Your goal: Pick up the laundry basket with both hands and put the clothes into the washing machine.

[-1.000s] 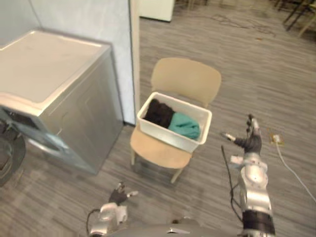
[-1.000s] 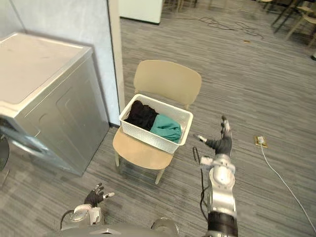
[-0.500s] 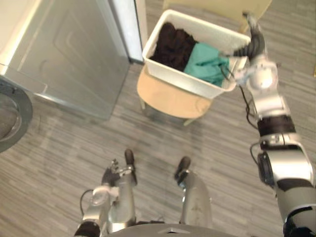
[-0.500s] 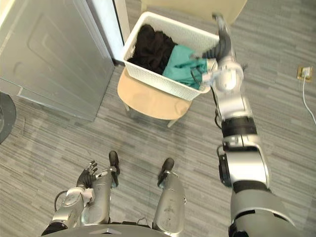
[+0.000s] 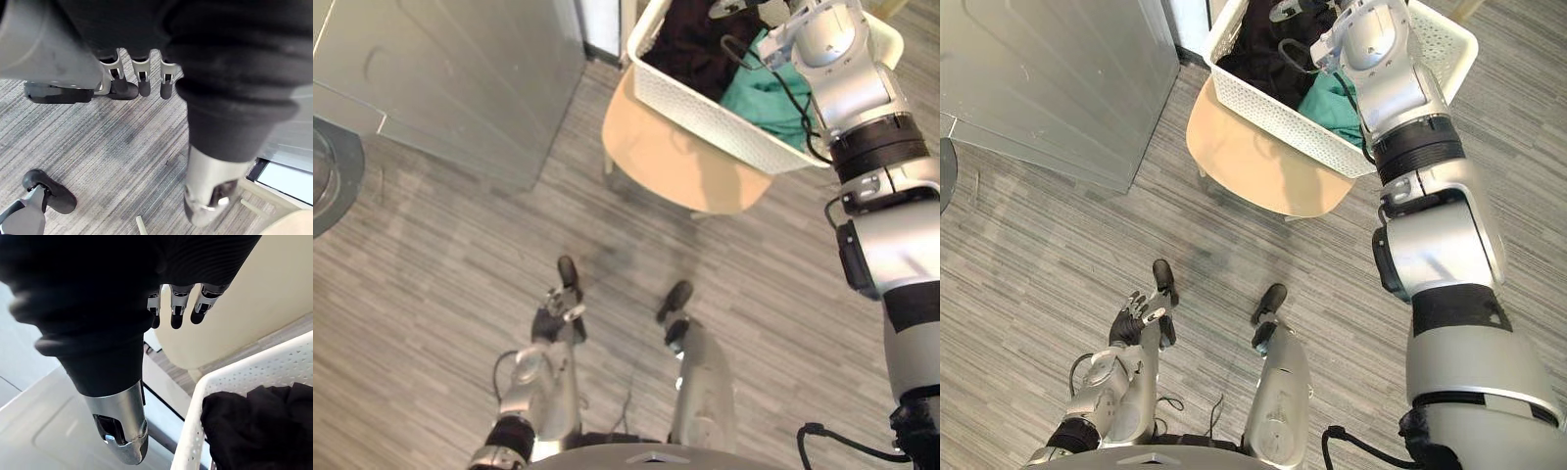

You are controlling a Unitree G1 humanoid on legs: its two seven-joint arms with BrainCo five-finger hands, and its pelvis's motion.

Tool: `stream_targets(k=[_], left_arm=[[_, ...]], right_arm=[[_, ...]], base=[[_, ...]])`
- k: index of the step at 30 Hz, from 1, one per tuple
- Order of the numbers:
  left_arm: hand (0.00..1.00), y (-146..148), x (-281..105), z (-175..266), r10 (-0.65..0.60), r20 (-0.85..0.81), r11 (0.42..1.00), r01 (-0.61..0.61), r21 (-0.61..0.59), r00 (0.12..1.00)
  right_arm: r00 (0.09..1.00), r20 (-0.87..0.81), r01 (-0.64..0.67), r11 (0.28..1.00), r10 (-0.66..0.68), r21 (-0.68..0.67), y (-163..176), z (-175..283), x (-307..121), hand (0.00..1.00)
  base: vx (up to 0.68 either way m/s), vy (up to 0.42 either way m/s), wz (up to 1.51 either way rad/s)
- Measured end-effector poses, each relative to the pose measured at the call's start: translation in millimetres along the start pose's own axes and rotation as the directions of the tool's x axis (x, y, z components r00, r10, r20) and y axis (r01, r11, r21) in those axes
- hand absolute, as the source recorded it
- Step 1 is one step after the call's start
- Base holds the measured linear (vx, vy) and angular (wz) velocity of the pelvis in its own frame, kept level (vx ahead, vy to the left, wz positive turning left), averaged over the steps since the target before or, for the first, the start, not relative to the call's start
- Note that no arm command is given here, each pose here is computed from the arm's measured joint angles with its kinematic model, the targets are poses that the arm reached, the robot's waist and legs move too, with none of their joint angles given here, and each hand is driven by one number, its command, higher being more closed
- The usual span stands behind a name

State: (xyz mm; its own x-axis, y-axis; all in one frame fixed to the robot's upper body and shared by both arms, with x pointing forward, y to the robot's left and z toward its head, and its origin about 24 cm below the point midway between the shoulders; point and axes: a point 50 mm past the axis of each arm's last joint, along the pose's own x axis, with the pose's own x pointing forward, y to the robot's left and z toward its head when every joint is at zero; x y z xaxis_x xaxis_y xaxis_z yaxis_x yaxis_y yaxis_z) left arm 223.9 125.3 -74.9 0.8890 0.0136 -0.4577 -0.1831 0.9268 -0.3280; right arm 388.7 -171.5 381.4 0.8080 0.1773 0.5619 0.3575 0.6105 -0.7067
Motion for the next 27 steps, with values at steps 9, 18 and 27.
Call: stream_targets(k=[9, 18, 27], left_arm=[[0.0, -17.6, 0.9, 25.1, -0.064, 0.117, 0.996, 0.071, -0.054, 0.991], [0.0, -30.1, -0.7, 34.9, -0.127, 0.161, 0.987, 0.141, -0.08, 0.979], [0.0, -46.7, -6.6, 54.3, -0.201, 0.256, 0.947, 0.254, -0.196, 0.946]], right_arm=[[0.981, -0.181, -0.097, 0.981, 0.066, -0.167, -18.6, -45.4, -12.6, 0.0], [0.942, -0.315, -0.212, 0.936, 0.119, -0.281, -21.6, -75.9, -26.2, 0.0], [0.898, -0.397, -0.345, 0.866, 0.191, -0.363, -16.6, -93.2, -36.2, 0.0]], base=[[0.01, -0.061, 0.14], [0.01, -0.044, 0.02], [0.03, -0.036, -0.01]])
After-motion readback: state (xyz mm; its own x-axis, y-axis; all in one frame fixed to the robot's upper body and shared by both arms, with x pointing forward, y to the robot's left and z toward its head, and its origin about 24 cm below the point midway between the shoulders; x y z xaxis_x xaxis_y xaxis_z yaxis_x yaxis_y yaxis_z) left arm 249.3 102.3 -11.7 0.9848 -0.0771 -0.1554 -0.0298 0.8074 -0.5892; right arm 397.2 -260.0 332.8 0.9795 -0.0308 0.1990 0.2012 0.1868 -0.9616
